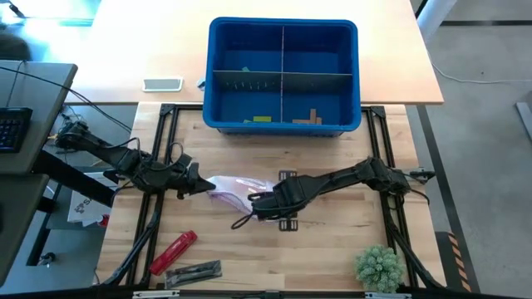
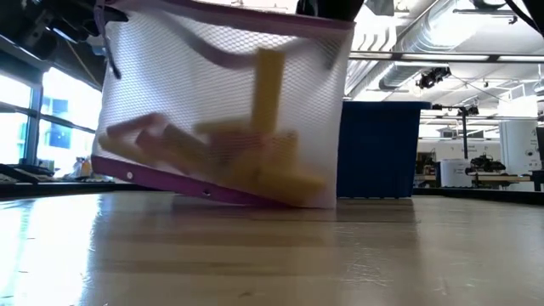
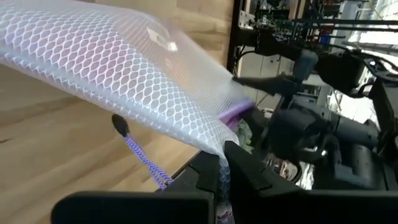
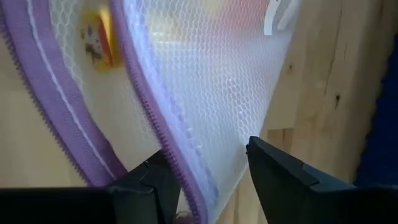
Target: Sort blocks
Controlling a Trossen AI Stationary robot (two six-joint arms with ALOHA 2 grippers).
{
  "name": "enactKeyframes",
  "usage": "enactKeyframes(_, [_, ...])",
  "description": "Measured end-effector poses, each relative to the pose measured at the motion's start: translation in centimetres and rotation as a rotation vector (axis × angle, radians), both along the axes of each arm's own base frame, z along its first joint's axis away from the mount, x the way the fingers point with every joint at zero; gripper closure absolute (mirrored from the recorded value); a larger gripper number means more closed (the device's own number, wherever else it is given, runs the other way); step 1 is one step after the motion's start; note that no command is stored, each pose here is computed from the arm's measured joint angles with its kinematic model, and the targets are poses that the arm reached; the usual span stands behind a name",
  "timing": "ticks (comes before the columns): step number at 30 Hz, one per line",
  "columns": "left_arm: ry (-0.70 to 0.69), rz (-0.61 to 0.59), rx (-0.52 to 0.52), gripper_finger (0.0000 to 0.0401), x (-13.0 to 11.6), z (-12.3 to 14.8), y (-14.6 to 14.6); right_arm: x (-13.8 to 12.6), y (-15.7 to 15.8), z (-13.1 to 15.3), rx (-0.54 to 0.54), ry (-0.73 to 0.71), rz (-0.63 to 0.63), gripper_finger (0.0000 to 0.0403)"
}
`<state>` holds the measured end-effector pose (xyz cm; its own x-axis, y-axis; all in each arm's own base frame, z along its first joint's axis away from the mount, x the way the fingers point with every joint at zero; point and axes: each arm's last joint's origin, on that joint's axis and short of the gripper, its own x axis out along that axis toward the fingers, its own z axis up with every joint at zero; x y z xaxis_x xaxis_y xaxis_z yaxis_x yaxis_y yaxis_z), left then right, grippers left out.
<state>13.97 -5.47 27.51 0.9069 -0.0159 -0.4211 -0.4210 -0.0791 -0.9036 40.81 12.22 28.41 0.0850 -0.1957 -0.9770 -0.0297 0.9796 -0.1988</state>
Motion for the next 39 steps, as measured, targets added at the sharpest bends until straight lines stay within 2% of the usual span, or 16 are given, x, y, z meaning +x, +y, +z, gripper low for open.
enactKeyframes(3, [0.000, -0.012, 0.002, 0.0401, -0.1, 0.0, -0.2, 0.1, -0.1, -0.1, -0.014, -0.012, -0.031, 0.0240])
enactKeyframes(8, [-0.002, -0.041, 0.008, 0.0401, -0.3, 0.0, -0.7, 0.4, -1.7, 0.2, -0.048, -0.054, -0.165, 0.0243])
enactKeyframes(11, [-0.002, -0.077, 0.016, 0.0401, -0.5, 0.0, -1.1, 0.8, -3.2, -0.2, -0.051, -0.052, -0.231, 0.0270])
enactKeyframes(13, [0.001, -0.102, 0.021, 0.0401, -0.7, 0.0, -1.5, 0.9, -4.3, -0.6, -0.038, -0.036, -0.277, 0.0306])
enactKeyframes(16, [0.019, -0.157, 0.061, 0.0401, -1.0, -0.2, -1.8, 1.3, -6.0, -0.9, 0.043, -0.010, -0.318, 0.0378])
enactKeyframes(17, [0.028, -0.180, 0.083, 0.0401, -1.1, -0.3, -1.9, 1.4, -6.5, -0.9, 0.073, -0.006, -0.329, 0.0390])
enactKeyframes(22, [0.027, -0.346, 0.227, 0.0401, -1.4, -0.4, -2.4, 1.9, -8.4, -0.8, 0.233, 0.002, -0.389, 0.0399])
enactKeyframes(29, [0.009, -0.421, 0.325, 0.0397, -1.6, -0.4, -2.7, 2.2, -9.8, -0.8, 0.373, 0.021, -0.382, 0.0401])
enactKeyframes(35, [-0.013, -0.481, 0.457, 0.0359, -1.7, -0.1, -2.6, 2.0, -11.2, -0.7, 0.453, 0.052, -0.417, 0.0403])
enactKeyframes(39, [-0.096, -0.515, 0.624, 0.0331, -1.8, 2.0, -2.4, 2.1, -12.0, -0.6, 0.522, 0.062, -0.436, 0.0403])
